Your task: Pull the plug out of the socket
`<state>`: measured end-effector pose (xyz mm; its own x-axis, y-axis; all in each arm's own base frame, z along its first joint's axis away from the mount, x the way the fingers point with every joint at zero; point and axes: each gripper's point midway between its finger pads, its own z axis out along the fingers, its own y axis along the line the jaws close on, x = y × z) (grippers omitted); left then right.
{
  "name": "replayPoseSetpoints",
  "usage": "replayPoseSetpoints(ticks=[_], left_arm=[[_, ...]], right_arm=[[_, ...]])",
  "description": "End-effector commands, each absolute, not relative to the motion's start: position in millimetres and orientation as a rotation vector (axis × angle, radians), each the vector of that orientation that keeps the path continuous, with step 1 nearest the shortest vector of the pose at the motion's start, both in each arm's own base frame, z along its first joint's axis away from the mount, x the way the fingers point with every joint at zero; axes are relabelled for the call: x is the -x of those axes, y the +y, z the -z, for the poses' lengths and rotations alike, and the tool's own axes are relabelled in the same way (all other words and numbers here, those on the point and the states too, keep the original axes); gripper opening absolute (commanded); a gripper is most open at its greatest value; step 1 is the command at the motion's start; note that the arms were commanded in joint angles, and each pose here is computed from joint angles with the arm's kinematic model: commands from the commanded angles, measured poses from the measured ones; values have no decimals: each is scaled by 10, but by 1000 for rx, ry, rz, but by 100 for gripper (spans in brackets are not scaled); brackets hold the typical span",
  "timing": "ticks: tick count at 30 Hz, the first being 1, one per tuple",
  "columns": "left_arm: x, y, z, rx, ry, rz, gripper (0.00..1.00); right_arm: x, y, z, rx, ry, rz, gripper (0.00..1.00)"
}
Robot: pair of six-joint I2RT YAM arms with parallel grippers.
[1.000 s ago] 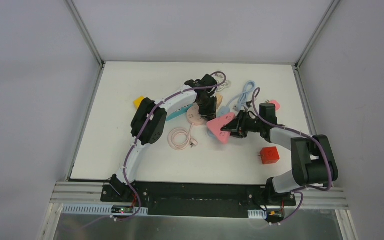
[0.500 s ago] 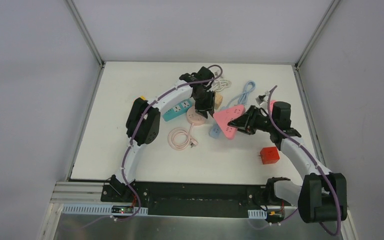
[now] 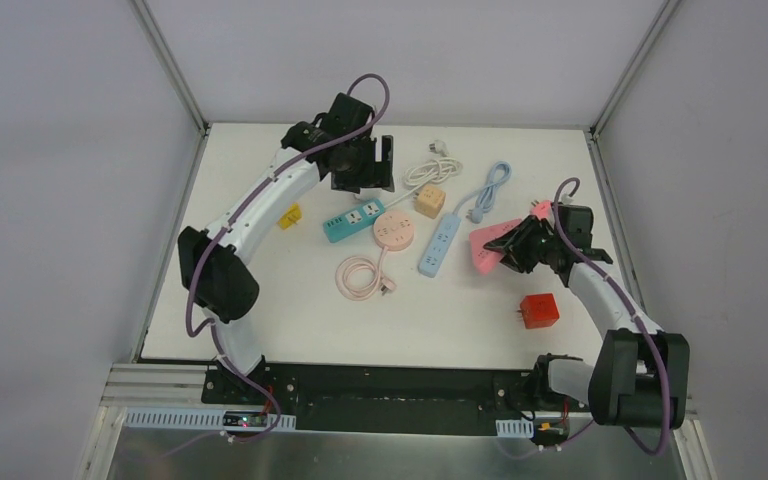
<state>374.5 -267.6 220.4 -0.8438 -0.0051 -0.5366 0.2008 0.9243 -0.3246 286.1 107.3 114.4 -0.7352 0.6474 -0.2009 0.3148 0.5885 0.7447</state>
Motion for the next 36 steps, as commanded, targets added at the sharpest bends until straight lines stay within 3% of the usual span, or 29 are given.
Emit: replayPoseSetpoints(ticks=[1, 3, 14, 21, 22, 23, 25, 36], left_arm=[[-3636, -2350, -2383, -183, 2470, 365, 81], [-3600, -2300, -2446, -191, 2460, 361, 82], [-3478, -2257, -2654, -229, 2465, 405, 81], [-3426, -2165, -2882, -200, 2380, 409, 93], [-3413, -2142, -2918, -193, 2365, 407, 94], [-3394, -2117, -2954, -187, 2350, 406, 95], [-3350, -2078, -2987, -183, 2327, 409, 96], [-3181, -1611, -2922, -32, 2275, 234, 96]], right_arm=[[-2956, 1085, -1110, -782, 2361, -996, 5], [-2984, 1153, -1091, -755, 2357, -1060, 10], [-3076, 1148, -665, -790, 2396, -1054, 10], [-2887, 1155, -675, -826, 2438, -1047, 10], [-2876, 1118, -667, -847, 2441, -1011, 56], [-2885, 1037, -632, -864, 2441, -936, 71], [-2851, 981, -613, -878, 2459, -878, 76], [-2704, 786, -687, -945, 2481, -697, 81]])
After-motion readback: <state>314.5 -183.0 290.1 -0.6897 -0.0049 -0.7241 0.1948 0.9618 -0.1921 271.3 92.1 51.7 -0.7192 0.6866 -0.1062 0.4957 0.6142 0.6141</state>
